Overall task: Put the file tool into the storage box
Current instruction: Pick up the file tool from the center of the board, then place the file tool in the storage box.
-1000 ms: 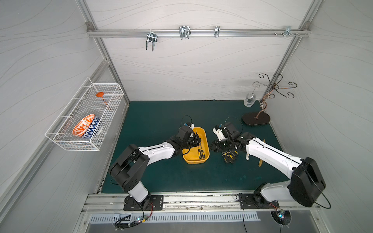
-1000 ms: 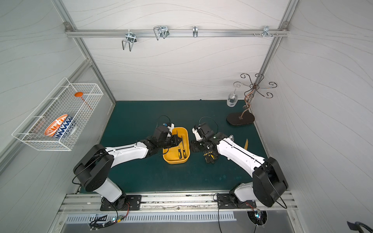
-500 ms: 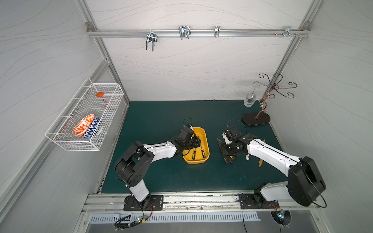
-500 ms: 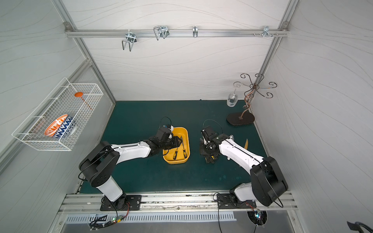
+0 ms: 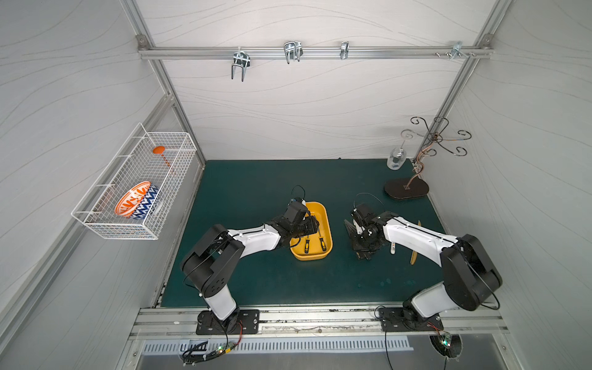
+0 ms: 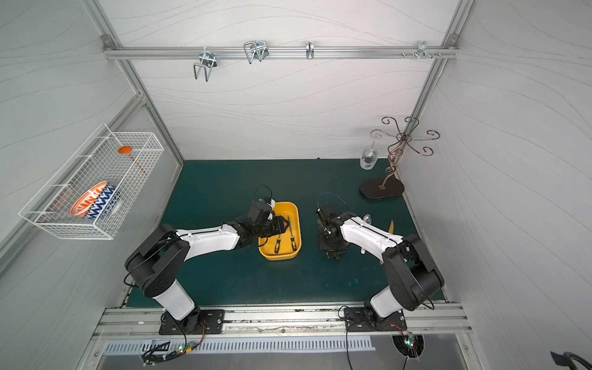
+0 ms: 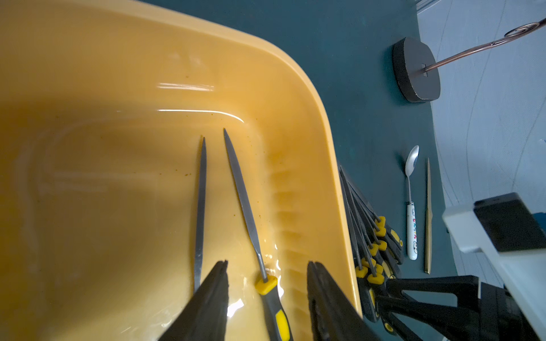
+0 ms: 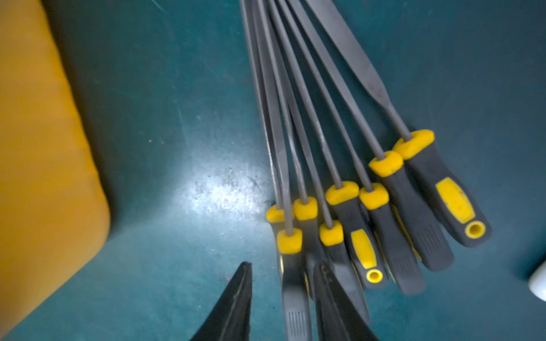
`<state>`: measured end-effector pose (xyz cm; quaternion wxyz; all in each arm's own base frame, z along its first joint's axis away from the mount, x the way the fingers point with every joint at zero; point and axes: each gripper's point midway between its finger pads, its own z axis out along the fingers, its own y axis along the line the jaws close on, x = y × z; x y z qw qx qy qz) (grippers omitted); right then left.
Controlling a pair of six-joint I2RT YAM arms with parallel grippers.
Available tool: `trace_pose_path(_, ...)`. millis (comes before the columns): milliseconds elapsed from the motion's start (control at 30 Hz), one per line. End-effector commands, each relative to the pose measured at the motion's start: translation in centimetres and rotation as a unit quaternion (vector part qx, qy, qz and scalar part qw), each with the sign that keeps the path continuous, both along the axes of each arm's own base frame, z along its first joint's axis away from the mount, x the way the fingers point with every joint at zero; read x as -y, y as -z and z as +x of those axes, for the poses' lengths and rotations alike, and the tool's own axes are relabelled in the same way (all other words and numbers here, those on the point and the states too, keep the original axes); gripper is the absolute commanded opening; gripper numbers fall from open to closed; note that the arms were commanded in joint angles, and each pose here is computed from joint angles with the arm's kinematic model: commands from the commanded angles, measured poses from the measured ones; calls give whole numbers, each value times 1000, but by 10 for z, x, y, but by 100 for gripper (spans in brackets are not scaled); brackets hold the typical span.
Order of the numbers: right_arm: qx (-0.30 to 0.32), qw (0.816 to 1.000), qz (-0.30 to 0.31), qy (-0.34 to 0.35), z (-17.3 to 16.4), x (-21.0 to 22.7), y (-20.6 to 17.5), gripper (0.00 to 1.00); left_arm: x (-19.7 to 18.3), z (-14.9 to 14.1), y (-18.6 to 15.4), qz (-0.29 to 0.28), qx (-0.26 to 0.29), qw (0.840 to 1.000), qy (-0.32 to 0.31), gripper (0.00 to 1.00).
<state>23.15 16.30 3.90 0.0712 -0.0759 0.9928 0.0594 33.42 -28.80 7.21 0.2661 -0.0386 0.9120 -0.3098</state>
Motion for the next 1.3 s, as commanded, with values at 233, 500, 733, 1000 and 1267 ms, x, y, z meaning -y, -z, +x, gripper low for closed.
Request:
trace_pose_path(233,-31,999,-19,1,-13,10,20,17,-3,7,-27,-13,39,999,-9,49)
trace_pose_path(500,8,998,63,-4,-2,-16,-10,9,-1,4,-39,-27,51,998,-1,56)
trace_pose_path(733,54,984,167,-37,6,-49,-57,9,8,0,-71,-70,85,994,24,67)
trace_pose_path(1000,68,957,263,-99,5,-87,-97,10,21,-5,-98,-122,107,985,54,71)
trace_pose_path(1267,81,937,298,-164,-4,-127,-119,10,22,-6,-99,-126,109,984,57,71)
